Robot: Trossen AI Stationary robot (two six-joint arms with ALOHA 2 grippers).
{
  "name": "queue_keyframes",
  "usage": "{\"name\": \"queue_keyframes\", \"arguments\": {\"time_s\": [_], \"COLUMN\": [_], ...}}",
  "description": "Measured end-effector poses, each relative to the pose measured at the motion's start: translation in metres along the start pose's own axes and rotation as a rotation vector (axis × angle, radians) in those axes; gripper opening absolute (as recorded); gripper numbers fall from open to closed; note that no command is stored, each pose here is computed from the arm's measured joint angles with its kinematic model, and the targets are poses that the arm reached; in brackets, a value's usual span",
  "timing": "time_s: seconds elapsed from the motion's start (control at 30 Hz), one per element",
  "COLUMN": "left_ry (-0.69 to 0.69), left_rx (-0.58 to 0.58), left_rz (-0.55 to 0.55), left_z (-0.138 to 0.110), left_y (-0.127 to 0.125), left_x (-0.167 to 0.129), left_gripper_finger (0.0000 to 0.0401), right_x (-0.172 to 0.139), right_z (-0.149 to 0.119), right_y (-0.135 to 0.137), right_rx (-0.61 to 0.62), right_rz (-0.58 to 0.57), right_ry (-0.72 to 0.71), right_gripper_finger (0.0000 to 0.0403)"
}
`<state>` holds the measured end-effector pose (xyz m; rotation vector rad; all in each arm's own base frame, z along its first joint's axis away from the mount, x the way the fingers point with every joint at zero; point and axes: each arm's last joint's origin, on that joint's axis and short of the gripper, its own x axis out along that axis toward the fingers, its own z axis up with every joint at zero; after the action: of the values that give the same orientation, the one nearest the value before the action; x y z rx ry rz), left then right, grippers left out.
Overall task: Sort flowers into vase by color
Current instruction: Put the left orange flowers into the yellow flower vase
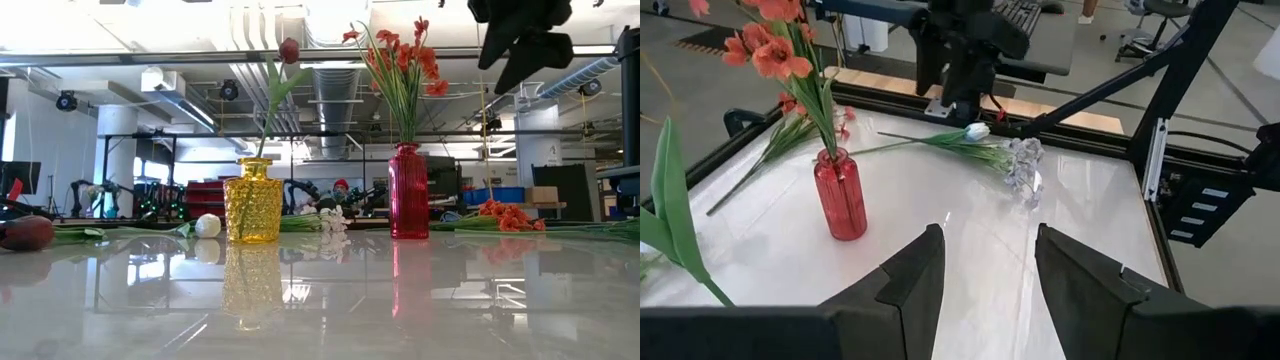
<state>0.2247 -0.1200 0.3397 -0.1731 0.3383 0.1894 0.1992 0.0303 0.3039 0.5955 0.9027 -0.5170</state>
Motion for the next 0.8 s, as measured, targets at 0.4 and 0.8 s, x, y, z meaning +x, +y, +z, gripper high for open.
{"name": "queue_keyframes", "arguments": {"time_s": [0.4, 0.8], "left_ry": [-0.001, 0.030], "left_rx": [-0.016, -0.122], "left_rz": [-0.001, 0.002], "left_z": [0.000, 0.002], "left_y": [0.000, 0.001], "left_x": [0.000, -0.003], "left_gripper_finger": [0.0146, 0.0146], "right_x": [0.014, 0.029], "right_z": [-0.028, -0.057], "right_y": [0.003, -0.002], "right_rx": [-0.001, -0.028], "right_rz": [-0.023, -0.034], "right_ry": [0.071, 0.211], "right_gripper_finger": [0.0255, 0.0248]}}
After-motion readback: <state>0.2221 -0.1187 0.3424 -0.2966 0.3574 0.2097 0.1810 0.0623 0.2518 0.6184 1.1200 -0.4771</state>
